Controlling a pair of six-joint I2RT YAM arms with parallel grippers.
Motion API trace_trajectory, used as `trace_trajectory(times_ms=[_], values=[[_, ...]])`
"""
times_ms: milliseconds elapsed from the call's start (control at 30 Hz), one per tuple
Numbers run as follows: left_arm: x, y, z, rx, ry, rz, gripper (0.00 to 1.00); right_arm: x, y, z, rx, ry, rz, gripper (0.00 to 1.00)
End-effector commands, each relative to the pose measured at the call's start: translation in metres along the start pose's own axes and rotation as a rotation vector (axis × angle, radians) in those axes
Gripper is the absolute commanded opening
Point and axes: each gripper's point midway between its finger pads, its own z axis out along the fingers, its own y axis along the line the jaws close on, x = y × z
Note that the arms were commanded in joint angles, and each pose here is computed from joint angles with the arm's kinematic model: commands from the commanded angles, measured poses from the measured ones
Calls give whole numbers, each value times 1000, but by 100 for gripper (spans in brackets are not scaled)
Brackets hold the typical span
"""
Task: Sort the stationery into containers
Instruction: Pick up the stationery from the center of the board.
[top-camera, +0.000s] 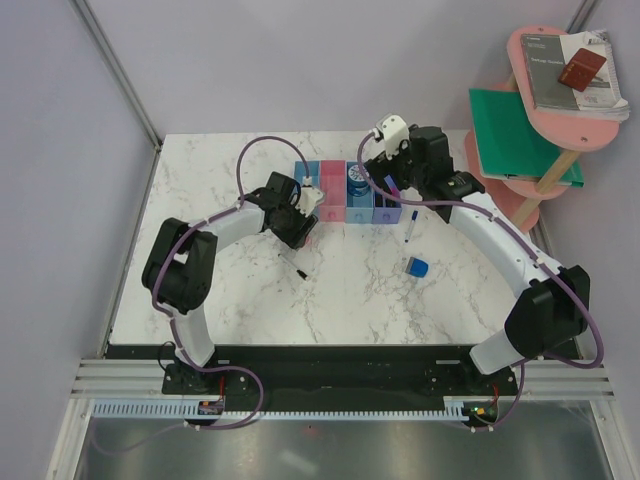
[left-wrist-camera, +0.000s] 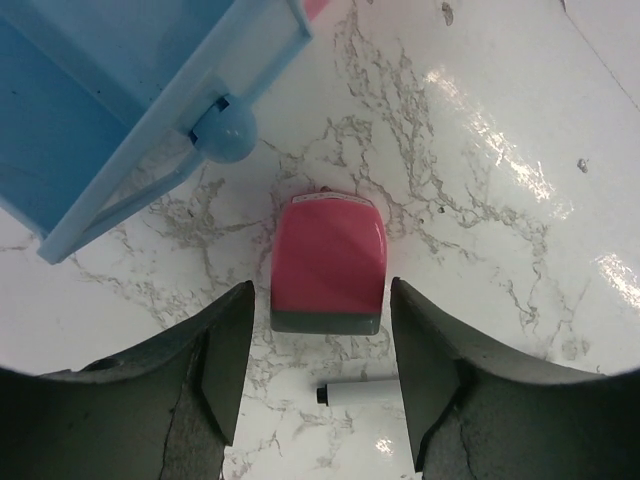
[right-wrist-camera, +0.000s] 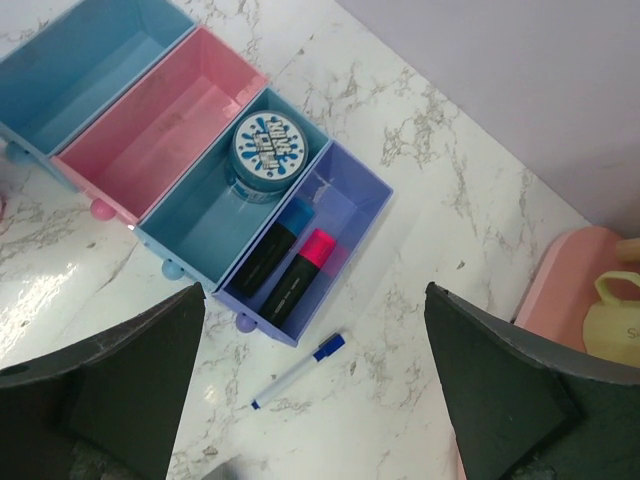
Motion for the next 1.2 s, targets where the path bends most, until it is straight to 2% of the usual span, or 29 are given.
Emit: trace_trajectory(times_ms=[0, 433, 667, 867, 1167], values=[[-21, 6, 3, -10, -57, 86, 64, 6, 12, -9, -67, 7, -8, 99], [2, -4, 15, 21, -14, 85, 62, 23, 38, -4, -190, 58, 16, 98], [-1, -5, 3, 12, -35, 101, 47, 22, 53, -2, -272, 60, 45, 98], [-9, -7, -27, -21, -83, 125, 46, 25, 84, -1, -454, 56, 145, 98], [-50, -19, -110, -83, -306, 161, 43, 10, 120, -8, -841, 31, 405, 98]])
